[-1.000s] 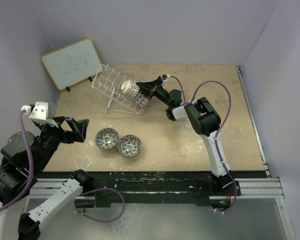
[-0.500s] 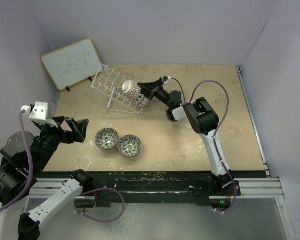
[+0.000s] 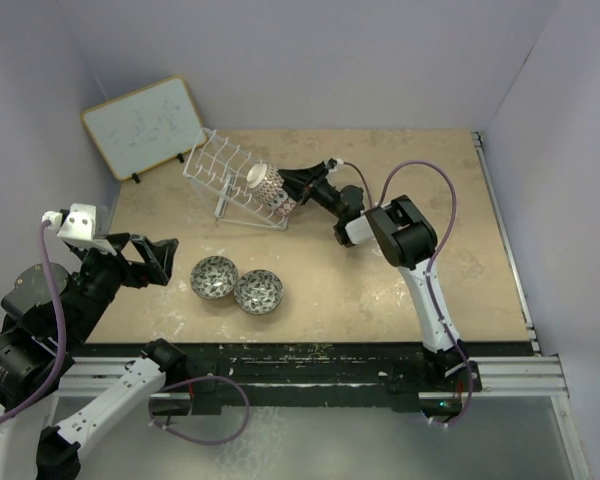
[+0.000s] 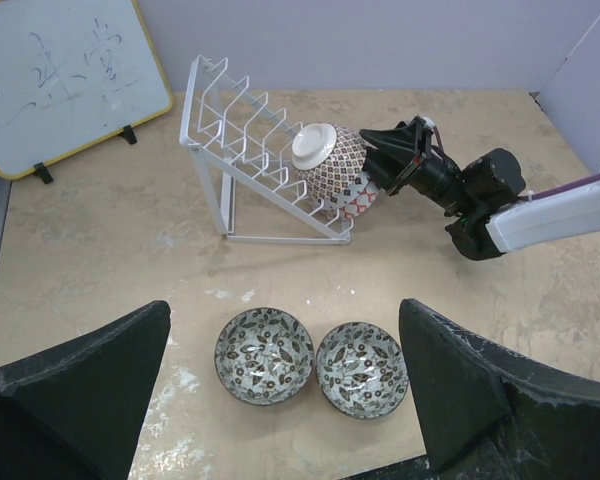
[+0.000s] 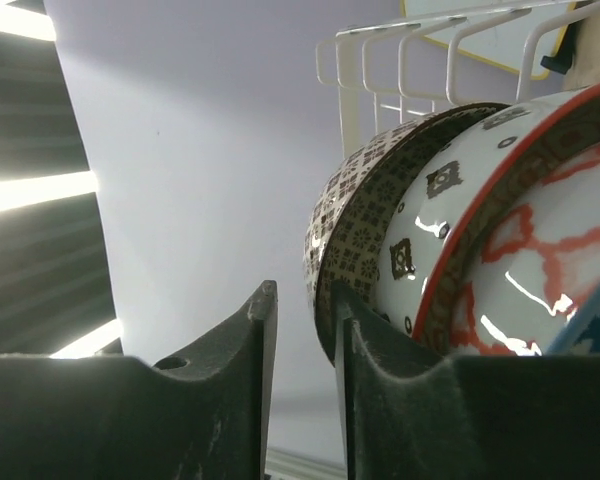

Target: Load the bowls into the dish rack

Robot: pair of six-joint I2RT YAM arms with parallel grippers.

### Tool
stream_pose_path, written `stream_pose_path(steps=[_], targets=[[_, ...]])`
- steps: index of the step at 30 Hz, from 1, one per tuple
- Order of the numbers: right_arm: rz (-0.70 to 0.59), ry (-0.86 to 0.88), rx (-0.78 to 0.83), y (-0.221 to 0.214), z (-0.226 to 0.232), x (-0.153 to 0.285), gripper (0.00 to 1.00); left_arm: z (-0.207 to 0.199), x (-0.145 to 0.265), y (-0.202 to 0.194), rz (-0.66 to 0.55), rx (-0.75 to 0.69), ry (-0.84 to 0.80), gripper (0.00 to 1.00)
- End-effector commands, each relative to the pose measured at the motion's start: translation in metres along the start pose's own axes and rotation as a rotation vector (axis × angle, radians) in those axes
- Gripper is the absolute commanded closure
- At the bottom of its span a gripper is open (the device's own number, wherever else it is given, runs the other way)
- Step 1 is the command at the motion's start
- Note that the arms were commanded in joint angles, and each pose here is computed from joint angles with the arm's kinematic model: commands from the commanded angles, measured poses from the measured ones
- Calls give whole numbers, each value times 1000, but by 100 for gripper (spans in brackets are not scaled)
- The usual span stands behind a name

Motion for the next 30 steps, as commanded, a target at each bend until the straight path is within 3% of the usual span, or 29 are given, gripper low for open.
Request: stream_pose_path(steps=[1,30], targets=[[203,277,176,-63,76,16,67,-1,4,11,-43,28,-10,1],[166,157,191,-66,72,31,61,0,5,9,-47,34,-2,1]])
Point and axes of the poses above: each gripper's point midway between its finger pads, its own x axis back along the fingers, its own z axis along the line the jaws close on, y = z × x, the point moved 1 cm from there along x, back along the fingers, and after that the axes turned 11 degrees about -x, right-handed, at the moved point
